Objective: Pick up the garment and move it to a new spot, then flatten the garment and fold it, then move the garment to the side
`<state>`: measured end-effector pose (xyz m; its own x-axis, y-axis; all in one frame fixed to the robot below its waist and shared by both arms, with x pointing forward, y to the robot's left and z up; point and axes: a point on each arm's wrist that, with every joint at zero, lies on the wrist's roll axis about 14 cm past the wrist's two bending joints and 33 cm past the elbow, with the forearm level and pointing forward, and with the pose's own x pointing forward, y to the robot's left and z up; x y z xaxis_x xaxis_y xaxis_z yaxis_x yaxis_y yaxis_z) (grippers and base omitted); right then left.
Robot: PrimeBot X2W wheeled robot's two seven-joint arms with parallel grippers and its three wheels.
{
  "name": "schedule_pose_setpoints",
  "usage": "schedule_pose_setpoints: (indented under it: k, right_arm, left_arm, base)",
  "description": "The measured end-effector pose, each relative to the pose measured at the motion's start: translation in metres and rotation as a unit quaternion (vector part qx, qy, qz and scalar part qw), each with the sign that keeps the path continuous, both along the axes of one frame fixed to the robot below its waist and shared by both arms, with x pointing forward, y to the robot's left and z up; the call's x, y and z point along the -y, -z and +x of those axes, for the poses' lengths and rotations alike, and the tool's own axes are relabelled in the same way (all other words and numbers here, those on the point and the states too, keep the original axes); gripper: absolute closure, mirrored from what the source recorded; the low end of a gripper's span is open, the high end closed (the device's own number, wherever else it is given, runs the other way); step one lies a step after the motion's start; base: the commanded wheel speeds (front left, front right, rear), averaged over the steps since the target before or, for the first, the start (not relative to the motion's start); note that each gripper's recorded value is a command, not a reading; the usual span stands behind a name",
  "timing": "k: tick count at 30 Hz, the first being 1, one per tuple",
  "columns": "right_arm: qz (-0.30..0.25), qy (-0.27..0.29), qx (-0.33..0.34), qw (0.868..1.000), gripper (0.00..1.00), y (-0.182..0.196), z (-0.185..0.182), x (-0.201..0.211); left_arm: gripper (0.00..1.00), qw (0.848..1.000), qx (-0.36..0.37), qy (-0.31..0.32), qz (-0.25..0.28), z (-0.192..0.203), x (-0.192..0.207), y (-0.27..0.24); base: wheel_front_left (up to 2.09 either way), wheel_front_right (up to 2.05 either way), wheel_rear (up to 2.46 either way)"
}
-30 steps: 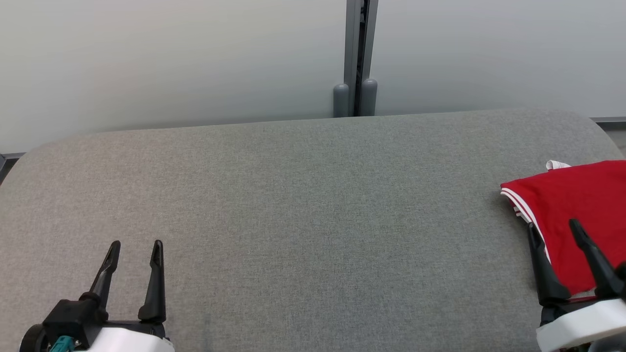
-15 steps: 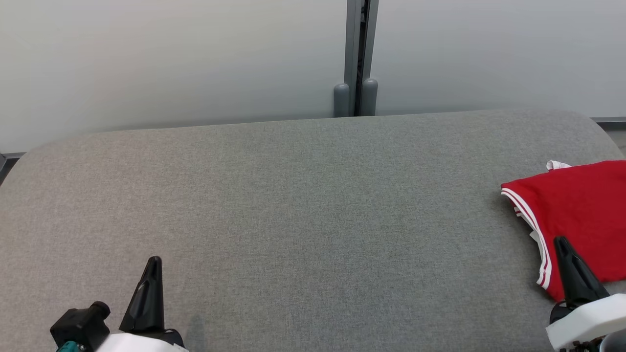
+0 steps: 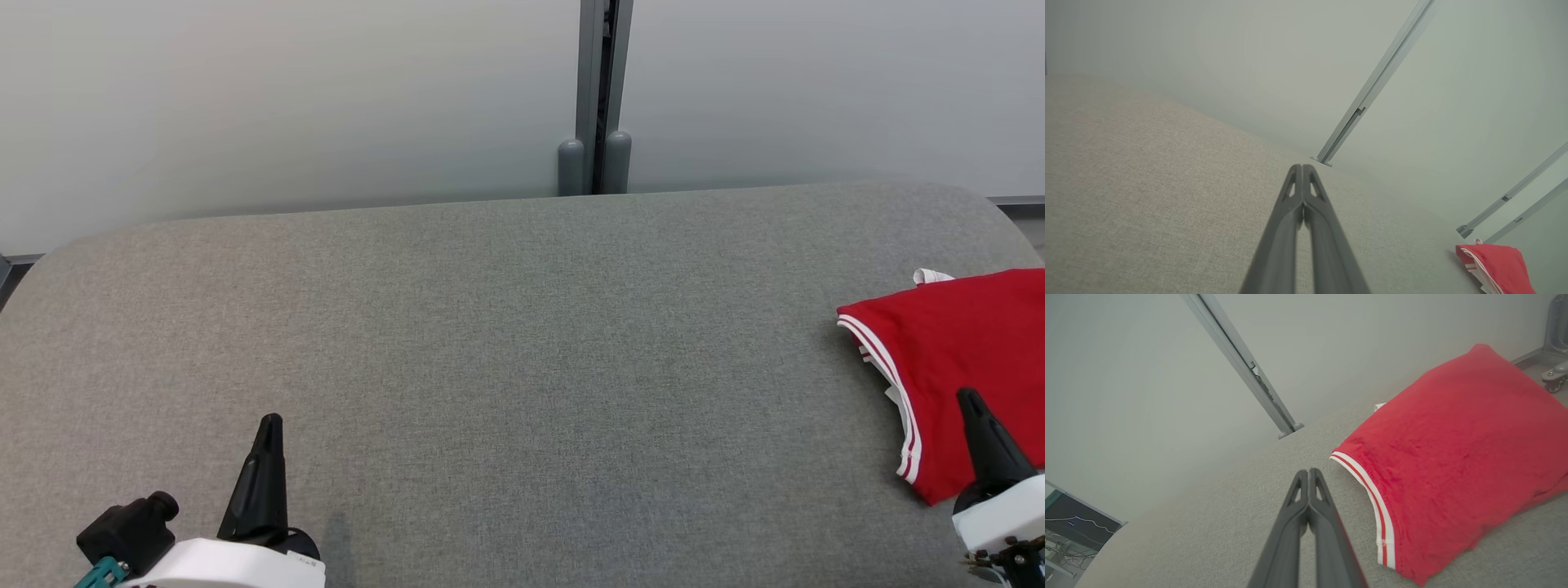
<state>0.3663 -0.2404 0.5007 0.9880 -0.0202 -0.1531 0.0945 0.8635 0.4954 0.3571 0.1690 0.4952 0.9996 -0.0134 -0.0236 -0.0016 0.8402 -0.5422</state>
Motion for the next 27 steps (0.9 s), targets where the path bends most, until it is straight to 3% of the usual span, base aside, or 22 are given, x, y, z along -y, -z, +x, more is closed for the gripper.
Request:
schedule_pose_setpoints:
  k: [27]
  right_arm:
    - [0.177,0.028,-0.012,0.984,1.0,0.005,0.012,0.024]
  left_arm:
    - [1.0,0.985,-0.001,-0.001,-0.175,0.011,0.015,-0.001]
  base:
    - [0.0,0.0,0.0]
